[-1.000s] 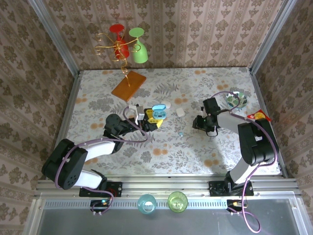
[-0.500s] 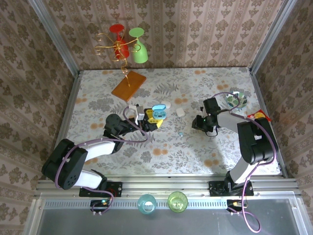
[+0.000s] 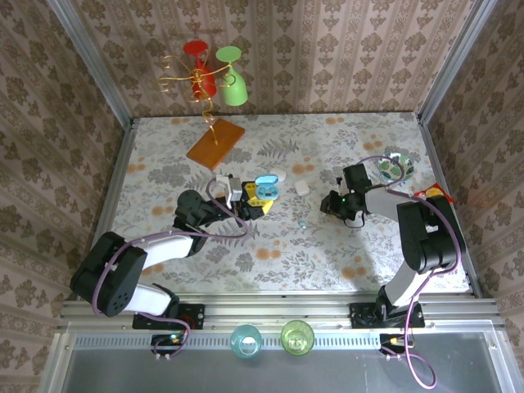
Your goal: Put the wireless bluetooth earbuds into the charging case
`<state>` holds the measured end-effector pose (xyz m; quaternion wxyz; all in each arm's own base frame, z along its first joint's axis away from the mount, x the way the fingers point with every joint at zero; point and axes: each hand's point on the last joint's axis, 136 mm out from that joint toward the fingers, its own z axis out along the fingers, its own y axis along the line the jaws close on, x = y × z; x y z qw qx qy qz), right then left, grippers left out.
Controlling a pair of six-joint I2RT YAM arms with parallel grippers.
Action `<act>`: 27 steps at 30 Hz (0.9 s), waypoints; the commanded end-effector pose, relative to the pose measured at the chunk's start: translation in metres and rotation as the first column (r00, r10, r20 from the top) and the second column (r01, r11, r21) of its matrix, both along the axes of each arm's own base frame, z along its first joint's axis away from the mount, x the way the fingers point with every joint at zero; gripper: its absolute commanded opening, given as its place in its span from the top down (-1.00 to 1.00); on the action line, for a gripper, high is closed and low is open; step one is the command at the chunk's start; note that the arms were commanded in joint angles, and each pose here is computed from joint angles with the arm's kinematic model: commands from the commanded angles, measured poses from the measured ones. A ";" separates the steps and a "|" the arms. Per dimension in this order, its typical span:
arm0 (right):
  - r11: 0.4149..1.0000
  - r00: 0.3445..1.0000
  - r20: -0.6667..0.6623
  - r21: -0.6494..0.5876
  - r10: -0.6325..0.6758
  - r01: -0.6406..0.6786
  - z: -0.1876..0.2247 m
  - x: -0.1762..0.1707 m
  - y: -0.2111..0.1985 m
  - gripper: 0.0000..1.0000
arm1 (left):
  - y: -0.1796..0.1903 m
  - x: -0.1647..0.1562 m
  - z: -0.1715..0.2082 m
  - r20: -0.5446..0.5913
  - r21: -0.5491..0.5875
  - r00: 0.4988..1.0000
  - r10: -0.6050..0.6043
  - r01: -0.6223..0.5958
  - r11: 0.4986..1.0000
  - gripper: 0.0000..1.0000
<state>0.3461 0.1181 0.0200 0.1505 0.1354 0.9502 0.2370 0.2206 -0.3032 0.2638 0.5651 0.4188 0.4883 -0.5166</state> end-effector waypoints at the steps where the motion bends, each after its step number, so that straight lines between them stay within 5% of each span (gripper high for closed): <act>1: 0.999 1.000 -0.011 0.047 -0.009 0.010 -0.005 0.001 0.004 0.43 | -0.001 -0.002 0.013 0.021 -0.026 1.000 -0.024 0.024 0.999 0.50; 6: 0.997 1.000 -0.020 0.075 -0.018 0.020 -0.009 0.002 0.006 0.36 | -0.001 -0.002 0.012 0.020 -0.026 1.000 -0.023 0.023 0.999 0.50; 21: 0.998 0.999 -0.027 0.051 -0.037 0.039 -0.008 -0.003 0.000 0.76 | -0.002 -0.002 0.012 0.020 -0.025 1.000 -0.021 0.021 0.999 0.50; 27: 0.995 0.998 0.029 -0.085 -0.057 0.060 0.010 -0.007 -0.013 0.75 | -0.002 0.001 0.009 0.016 -0.021 1.000 -0.009 0.009 1.000 0.50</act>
